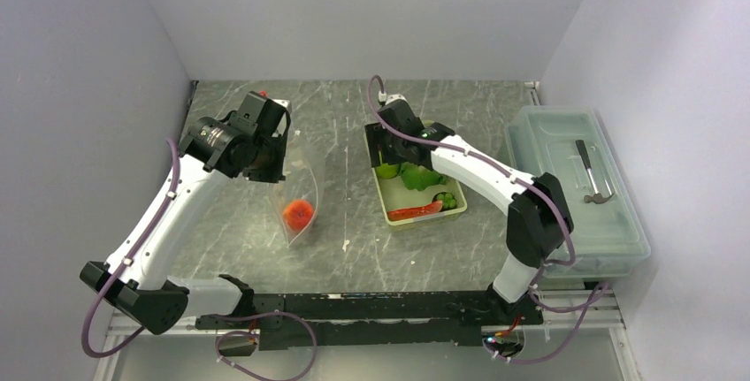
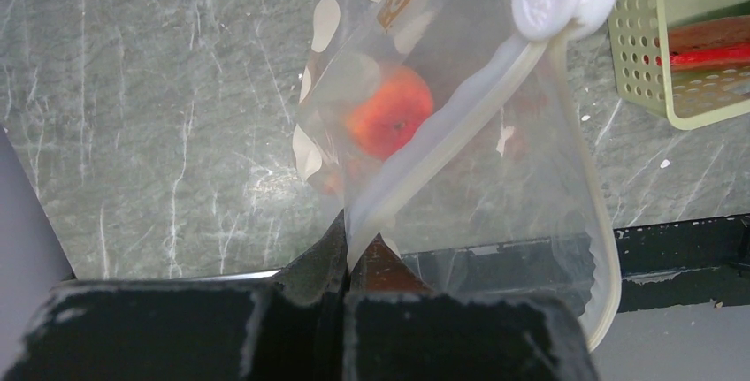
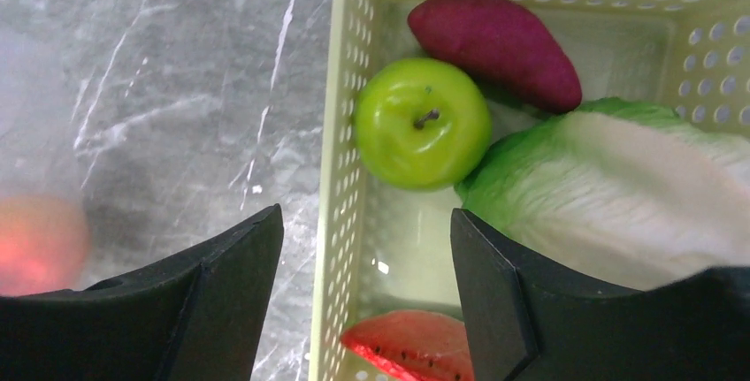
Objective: Place the food in the zip-top bag and seal the zipper
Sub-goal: Pick up the fake fruit from the bin.
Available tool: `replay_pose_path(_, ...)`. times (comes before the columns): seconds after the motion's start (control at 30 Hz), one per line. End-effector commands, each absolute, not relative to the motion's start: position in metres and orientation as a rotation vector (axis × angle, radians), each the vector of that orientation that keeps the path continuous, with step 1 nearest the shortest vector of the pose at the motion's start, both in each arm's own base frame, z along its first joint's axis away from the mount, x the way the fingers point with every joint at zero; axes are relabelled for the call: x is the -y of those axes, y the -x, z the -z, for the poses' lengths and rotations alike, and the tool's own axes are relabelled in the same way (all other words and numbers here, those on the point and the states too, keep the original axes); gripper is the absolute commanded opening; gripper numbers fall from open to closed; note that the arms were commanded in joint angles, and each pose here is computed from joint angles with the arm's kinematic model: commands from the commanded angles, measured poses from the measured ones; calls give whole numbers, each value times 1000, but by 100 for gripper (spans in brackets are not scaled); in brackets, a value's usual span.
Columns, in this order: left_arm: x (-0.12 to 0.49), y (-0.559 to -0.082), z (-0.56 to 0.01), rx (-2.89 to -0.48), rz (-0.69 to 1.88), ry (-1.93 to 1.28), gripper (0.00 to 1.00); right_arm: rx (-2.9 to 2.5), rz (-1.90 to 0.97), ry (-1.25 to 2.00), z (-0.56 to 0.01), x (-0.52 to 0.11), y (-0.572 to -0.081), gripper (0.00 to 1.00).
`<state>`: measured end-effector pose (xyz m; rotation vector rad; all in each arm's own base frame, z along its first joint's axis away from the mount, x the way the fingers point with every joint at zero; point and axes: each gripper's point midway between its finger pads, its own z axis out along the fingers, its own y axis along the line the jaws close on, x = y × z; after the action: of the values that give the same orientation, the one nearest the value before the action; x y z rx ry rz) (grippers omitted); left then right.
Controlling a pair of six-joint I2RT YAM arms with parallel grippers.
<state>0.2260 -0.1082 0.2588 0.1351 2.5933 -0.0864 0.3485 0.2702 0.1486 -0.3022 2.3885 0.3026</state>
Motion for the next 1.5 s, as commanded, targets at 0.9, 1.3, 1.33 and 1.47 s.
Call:
replay_pose_path(0.9, 100, -226, -264, -2558, 48, -116, 0, -2488, -156, 272, -95, -256, -405, 76)
replay_pose_path(1.3, 100, -224, -263, -2563, 49, -109, 0, -2547, -164, 286, -68, -257, -397, 75)
replay_pose_path(1.33, 100, -224, -263, -2563, 51, -109, 0, -2552, -159, 287, -66, -256, -396, 75)
replay_pose_path(1.47, 101, -223, -264, -2563, 59, -106, 0, -2581, -127, 293, -57, -253, -395, 77)
